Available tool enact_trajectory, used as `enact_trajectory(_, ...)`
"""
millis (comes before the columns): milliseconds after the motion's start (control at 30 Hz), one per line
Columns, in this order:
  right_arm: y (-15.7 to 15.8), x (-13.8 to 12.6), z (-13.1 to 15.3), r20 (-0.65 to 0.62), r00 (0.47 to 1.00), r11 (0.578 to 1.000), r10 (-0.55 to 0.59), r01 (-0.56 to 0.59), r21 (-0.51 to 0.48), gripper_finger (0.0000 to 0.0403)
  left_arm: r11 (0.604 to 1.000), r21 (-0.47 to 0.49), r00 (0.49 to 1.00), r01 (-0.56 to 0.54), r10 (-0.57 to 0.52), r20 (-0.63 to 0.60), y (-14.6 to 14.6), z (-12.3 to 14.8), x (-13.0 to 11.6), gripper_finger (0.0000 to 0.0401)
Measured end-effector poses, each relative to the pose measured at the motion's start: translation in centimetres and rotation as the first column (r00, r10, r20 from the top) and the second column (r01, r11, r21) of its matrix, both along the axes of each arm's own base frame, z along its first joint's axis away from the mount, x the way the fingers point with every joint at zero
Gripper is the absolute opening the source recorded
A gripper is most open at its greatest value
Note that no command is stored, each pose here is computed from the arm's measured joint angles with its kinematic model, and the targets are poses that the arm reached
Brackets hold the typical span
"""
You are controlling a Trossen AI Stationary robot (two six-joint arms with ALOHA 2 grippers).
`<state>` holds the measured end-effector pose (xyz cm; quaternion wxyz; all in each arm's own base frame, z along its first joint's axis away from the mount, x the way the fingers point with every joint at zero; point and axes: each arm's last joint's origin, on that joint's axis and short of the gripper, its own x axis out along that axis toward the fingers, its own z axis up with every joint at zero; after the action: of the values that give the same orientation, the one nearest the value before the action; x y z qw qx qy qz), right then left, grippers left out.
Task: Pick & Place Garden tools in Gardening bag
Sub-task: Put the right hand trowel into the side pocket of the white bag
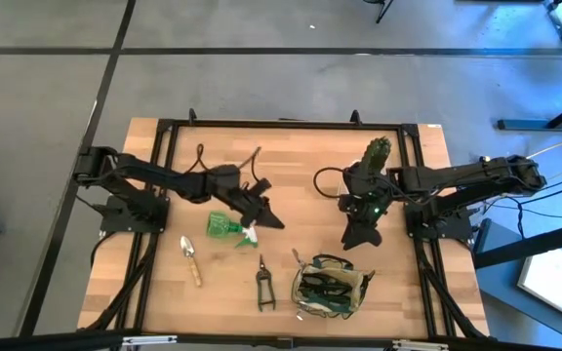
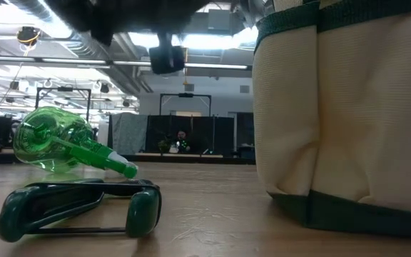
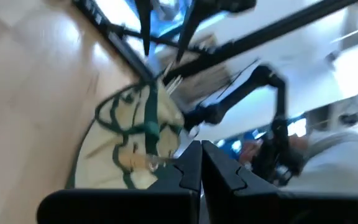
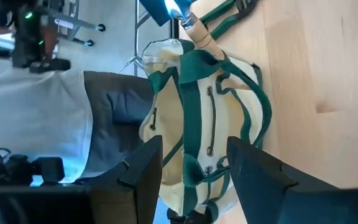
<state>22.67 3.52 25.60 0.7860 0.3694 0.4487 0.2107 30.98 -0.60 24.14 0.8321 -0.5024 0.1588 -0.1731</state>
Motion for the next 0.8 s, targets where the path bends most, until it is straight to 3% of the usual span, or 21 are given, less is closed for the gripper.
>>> enact_trajectory(167, 0.8, 0.0, -0.1, -0.037, 0.997, 0.998, -0.062, 0.061, -0.029, 0.0181, 0.983, 0.155, 0.984, 0.097, -0.072, -0.162, -2.7, 3.1, 1.4, 0.0001)
enact_trajectory(300, 1.4, 0.0, -0.1, -0.046, 0.992, 0.992, -0.114, 0.111, -0.058, 0.0181, 0.913, 0.365, 0.946, 0.184, -0.063, -0.319, -4.4, 7.1, 1.0, 0.0002)
enact_trajectory(367, 1.8, 0.1, 0.0, -0.023, 0.992, 0.99, -0.124, 0.123, -0.064, 0.0181, 0.837, 0.498, 0.939, 0.227, -0.052, -0.341, -5.1, 9.4, 0.3, 0.0001)
enact_trajectory(467, 2.3, 0.4, 0.4, 0.013, 0.988, 0.987, -0.153, 0.153, -0.046, 0.0181, 0.682, 0.666, 0.939, 0.301, -0.089, -0.333, -6.3, 12.3, -1.0, 0.0001)
enact_trajectory(533, 2.6, 0.6, 0.8, 0.052, 0.984, 0.985, -0.168, 0.169, -0.03, 0.0181, 0.551, 0.768, 0.945, 0.326, -0.166, -0.282, -7.0, 13.8, -1.7, 0.0003)
enact_trajectory(633, 2.8, 0.9, 1.1, 0.092, 0.976, 0.98, -0.195, 0.197, -0.016, 0.0181, 0.35, 0.871, 0.925, 0.345, -0.284, -0.252, -7.9, 13.8, -1.9, 0.0012)
enact_trajectory(700, 2.8, 0.9, 1.2, 0.097, 0.97, 0.974, -0.223, 0.226, -0.013, 0.0181, 0.276, 0.895, 0.918, 0.351, -0.291, -0.27, -8.4, 13.2, -1.5, 0.0022)
enact_trajectory(800, 2.7, 1.1, 1.3, 0.083, 0.955, 0.958, -0.286, 0.287, -0.005, 0.0181, 0.197, 0.909, 0.906, 0.368, -0.293, -0.304, -8.9, 11.9, -0.3, 0.0043)
